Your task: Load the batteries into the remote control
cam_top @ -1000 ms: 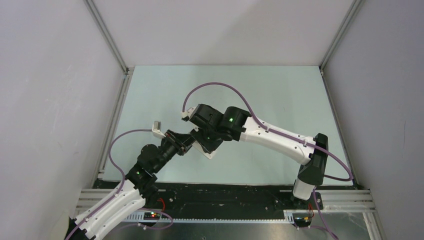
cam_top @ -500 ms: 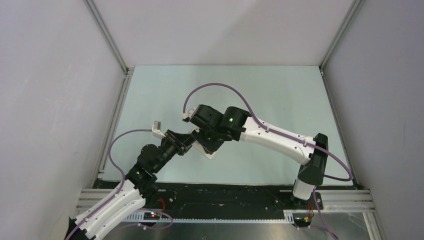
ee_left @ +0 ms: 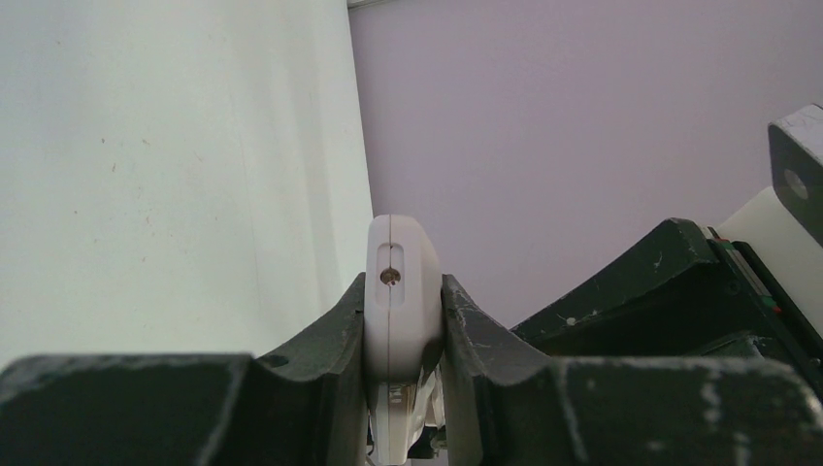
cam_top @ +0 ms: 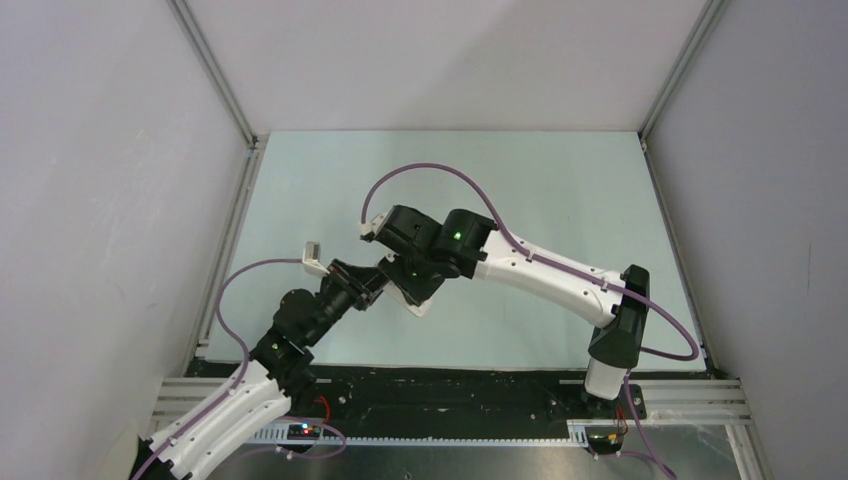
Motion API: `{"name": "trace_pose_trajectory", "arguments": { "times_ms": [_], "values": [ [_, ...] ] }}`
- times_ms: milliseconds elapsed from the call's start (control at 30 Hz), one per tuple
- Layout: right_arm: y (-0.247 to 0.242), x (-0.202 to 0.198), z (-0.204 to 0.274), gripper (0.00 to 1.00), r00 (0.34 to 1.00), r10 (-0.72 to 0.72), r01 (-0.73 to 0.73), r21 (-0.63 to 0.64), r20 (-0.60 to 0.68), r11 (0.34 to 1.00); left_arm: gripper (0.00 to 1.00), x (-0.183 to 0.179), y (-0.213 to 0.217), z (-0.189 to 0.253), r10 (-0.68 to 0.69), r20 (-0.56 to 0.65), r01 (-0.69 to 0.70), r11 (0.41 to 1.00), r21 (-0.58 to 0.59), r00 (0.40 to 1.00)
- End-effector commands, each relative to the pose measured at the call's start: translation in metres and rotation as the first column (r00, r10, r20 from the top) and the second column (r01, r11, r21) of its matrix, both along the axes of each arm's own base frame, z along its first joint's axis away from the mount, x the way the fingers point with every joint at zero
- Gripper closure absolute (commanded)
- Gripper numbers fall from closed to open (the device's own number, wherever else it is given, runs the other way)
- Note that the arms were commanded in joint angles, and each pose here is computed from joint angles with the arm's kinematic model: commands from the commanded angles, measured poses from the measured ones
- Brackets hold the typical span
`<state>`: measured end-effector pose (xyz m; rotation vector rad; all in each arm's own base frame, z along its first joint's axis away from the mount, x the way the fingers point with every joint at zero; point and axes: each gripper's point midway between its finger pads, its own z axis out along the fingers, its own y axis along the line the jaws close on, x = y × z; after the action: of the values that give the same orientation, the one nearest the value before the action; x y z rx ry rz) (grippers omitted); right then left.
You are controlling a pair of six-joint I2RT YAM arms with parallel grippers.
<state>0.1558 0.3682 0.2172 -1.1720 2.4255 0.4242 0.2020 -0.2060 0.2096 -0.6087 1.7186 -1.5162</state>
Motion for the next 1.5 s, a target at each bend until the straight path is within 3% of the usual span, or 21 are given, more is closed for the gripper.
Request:
{"name": "trace_pose_trajectory", "arguments": {
  "times_ms": [0,167,1100,1467],
  "values": [
    [0.008,0.005,0.008,0.83,1.000,0.018,-0.018,0.026,0.010,1.000,0.92,-0.003,0.002,0.021,-0.002,0.069,0.005,0.999,-0.047,0.998],
    [0.007,0.009,0.007,0.81,1.000,0.017,-0.017,0.019,0.016,1.000,0.92,-0.004,0.001,0.025,-0.009,0.082,0.013,0.999,-0.051,0.997],
    [0.008,0.019,0.008,0.44,0.996,0.011,-0.010,-0.009,0.084,1.000,0.92,-0.006,0.001,0.023,-0.016,0.048,0.021,0.996,-0.092,0.999],
    [0.026,0.019,0.046,0.18,0.991,-0.008,-0.013,0.157,0.132,0.987,0.91,-0.005,0.001,0.021,-0.014,0.041,0.017,0.995,-0.094,0.999]
  ]
}}
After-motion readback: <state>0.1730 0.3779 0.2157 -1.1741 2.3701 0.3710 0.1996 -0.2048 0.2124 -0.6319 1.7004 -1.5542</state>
